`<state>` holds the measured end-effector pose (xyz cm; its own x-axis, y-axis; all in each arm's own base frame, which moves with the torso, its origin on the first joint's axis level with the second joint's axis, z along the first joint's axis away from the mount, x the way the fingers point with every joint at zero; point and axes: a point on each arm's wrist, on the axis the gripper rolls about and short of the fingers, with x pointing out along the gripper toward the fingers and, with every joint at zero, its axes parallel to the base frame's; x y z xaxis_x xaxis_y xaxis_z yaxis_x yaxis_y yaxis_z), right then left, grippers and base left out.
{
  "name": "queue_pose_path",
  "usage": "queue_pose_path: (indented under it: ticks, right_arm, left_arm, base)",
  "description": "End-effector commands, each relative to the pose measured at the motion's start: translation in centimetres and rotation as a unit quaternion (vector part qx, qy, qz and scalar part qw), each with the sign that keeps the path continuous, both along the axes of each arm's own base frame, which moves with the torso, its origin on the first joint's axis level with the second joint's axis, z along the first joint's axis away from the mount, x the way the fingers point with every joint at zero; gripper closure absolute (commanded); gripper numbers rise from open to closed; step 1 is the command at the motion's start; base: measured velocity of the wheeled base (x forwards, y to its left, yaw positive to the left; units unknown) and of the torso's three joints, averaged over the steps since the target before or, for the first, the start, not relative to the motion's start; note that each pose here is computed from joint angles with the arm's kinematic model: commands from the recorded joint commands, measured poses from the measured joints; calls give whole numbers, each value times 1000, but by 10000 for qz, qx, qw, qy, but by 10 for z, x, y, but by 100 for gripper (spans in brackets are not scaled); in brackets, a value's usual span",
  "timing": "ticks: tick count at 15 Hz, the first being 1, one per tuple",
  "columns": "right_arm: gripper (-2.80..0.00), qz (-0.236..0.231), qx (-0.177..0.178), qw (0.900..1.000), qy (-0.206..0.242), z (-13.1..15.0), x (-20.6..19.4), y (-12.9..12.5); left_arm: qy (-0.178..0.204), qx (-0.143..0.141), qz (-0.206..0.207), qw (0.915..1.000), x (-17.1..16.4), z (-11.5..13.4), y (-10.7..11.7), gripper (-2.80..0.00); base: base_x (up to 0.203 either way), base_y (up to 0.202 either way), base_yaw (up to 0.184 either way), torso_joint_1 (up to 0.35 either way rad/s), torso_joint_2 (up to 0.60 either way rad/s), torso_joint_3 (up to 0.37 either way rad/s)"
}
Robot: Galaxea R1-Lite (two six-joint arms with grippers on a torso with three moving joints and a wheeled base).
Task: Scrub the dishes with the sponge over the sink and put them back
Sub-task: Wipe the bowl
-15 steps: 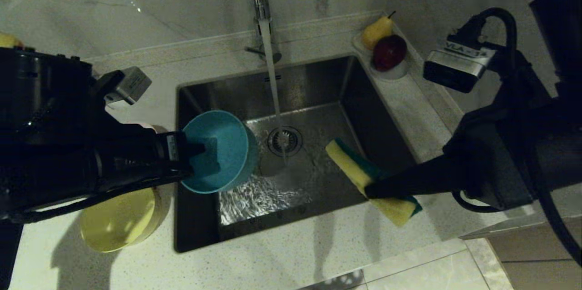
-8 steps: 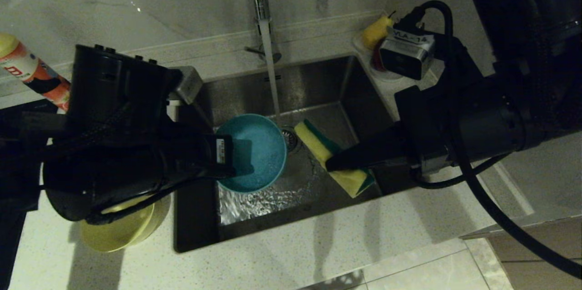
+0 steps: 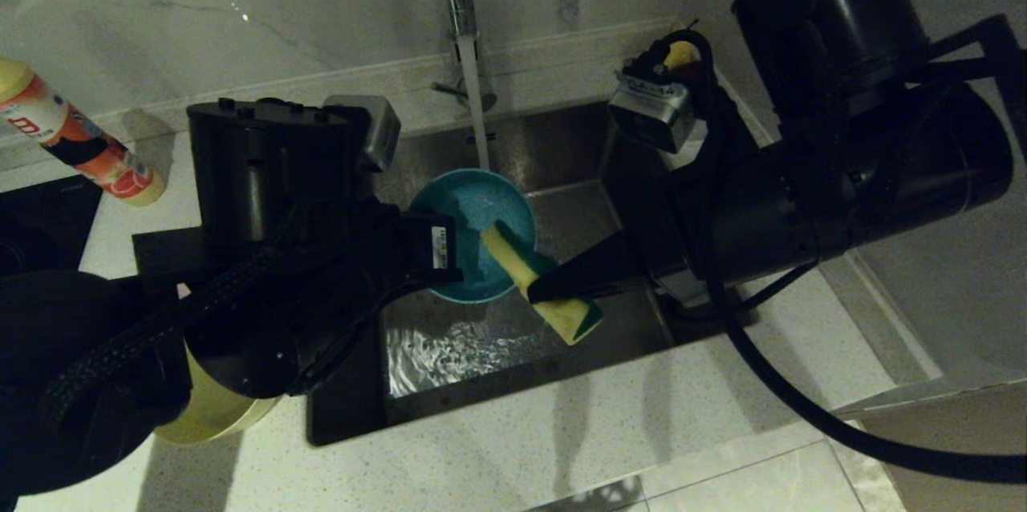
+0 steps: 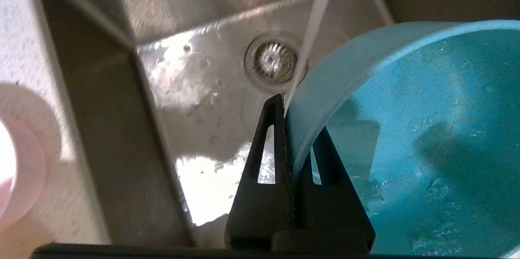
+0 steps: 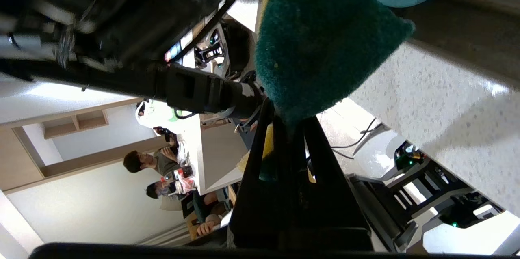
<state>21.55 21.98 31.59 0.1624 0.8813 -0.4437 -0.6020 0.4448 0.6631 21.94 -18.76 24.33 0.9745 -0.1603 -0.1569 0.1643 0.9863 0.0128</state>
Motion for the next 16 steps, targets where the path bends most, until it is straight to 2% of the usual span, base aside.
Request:
queue_pose_path:
  ticks: [1, 10, 12, 13, 16]
  right_arm:
    - [0, -25, -90, 9999, 140, -10, 13, 11]
    - [0, -119, -61, 9998, 160, -11, 24, 20]
    - [0, -284, -181, 9993, 139, -15, 28, 22]
    - [0, -382, -224, 9990, 95, -16, 29, 22]
    - [0, -439, -184, 9989, 5, -11, 30, 23]
  left_arm:
    - [-182, -45, -35, 9998, -3, -2, 0, 0]
    - [-157, 26, -371, 9992, -20, -12, -10, 0]
    - [-231, -19, -387, 9990, -21, -14, -10, 0]
    - [-263, 62, -400, 9988, -22, -18, -10, 0]
    - [-477, 105, -412, 9980, -23, -23, -8, 0]
  base:
    - [0, 0, 0, 0, 0, 0]
    - [0, 0, 0, 0, 0, 0]
    - [0, 0, 0, 0, 0, 0]
    - [0, 0, 0, 0, 0, 0]
    - [0, 0, 0, 0, 0, 0]
